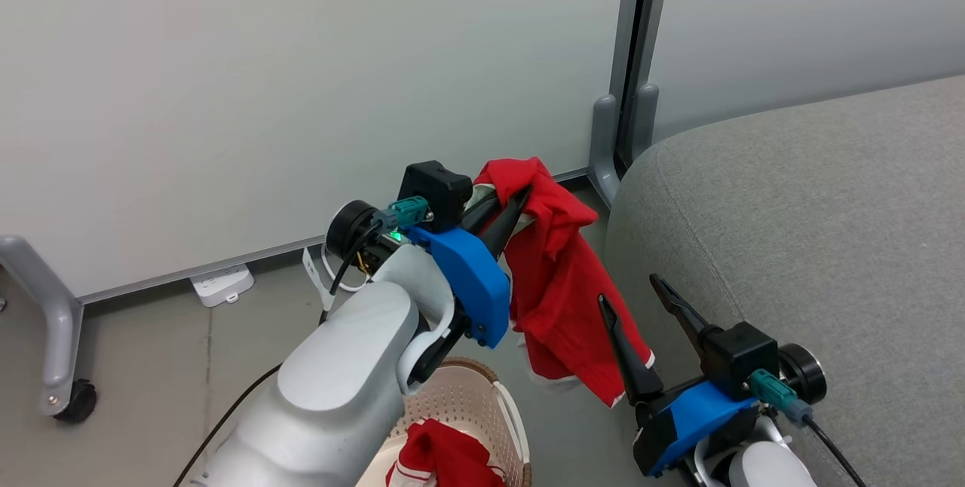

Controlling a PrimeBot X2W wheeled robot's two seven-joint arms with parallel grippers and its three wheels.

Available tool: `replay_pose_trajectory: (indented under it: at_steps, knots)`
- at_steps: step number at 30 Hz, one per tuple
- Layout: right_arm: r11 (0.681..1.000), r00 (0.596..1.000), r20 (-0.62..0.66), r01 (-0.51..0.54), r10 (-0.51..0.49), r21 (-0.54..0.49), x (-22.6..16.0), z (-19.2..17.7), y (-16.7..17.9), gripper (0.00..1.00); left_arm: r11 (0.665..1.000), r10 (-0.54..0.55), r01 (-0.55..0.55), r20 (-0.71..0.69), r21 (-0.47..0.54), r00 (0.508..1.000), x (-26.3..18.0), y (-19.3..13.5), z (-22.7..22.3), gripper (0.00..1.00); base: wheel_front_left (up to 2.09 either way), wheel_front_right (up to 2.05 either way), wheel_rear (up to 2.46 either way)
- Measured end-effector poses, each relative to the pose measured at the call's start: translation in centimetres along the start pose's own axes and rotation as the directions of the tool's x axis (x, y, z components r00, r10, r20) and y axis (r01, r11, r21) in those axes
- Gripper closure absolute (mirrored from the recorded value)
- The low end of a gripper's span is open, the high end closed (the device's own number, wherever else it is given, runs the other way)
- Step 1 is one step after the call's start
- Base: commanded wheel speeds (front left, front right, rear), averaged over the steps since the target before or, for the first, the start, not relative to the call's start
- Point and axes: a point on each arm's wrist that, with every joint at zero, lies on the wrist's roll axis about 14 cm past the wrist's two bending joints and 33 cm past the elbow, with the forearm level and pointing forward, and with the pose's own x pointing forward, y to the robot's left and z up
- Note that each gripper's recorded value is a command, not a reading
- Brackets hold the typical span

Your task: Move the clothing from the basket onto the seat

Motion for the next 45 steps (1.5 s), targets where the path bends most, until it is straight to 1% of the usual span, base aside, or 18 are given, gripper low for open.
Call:
replay_pose_trajectory:
  at_steps: [9,15,27,30,37,38,41,45]
  knots:
    - [1.0,0.999,-0.032,-0.009,0.009,0.002,0.1,-0.9,0.3,0.0,1.0,0.003,-0.003,-0.022,-0.015,1.0,0.0,-0.3,-1.1,1.0,0.0,0.0,0.0]
    - [0.999,0.997,-0.066,-0.03,0.029,-0.016,1.9,-1.0,0.3,0.0,1.0,0.0,-0.001,-0.03,-0.026,1.0,-0.1,-0.3,-1.5,1.0,0.0,0.0,0.0]
    - [0.989,0.978,-0.156,-0.148,0.142,-0.029,6.3,-1.8,1.8,0.0,0.999,-0.025,0.023,-0.031,-0.045,0.999,-0.7,-0.9,-1.6,1.0,0.0,0.0,0.0]
    - [0.984,0.968,-0.191,-0.176,0.165,-0.039,6.9,-2.5,2.0,0.0,0.998,-0.031,0.03,-0.029,-0.047,0.999,-0.7,-1.0,-1.4,1.0,0.0,0.0,0.0]
    - [0.968,0.949,-0.218,-0.244,0.226,-0.06,7.4,-3.1,3.2,0.0,0.998,-0.044,0.042,-0.029,-0.051,0.999,-0.8,-1.5,-1.3,1.0,0.0,0.0,0.0]
    - [0.967,0.949,-0.217,-0.249,0.231,-0.058,7.4,-3.1,3.3,1.0,0.998,-0.046,0.044,-0.028,-0.051,0.999,-0.8,-1.6,-1.3,1.0,0.0,0.0,0.0]
    - [0.969,0.953,-0.199,-0.242,0.228,-0.045,7.6,-2.7,3.1,1.0,0.998,-0.041,0.039,-0.027,-0.056,0.999,-0.8,-1.5,-1.4,1.0,0.0,0.0,0.0]
    - [0.969,0.952,-0.201,-0.245,0.232,-0.041,7.3,-3.2,3.1,1.0,0.998,-0.037,0.035,-0.038,-0.052,0.999,-0.7,-1.5,-1.8,1.0,0.0,0.0,0.0]
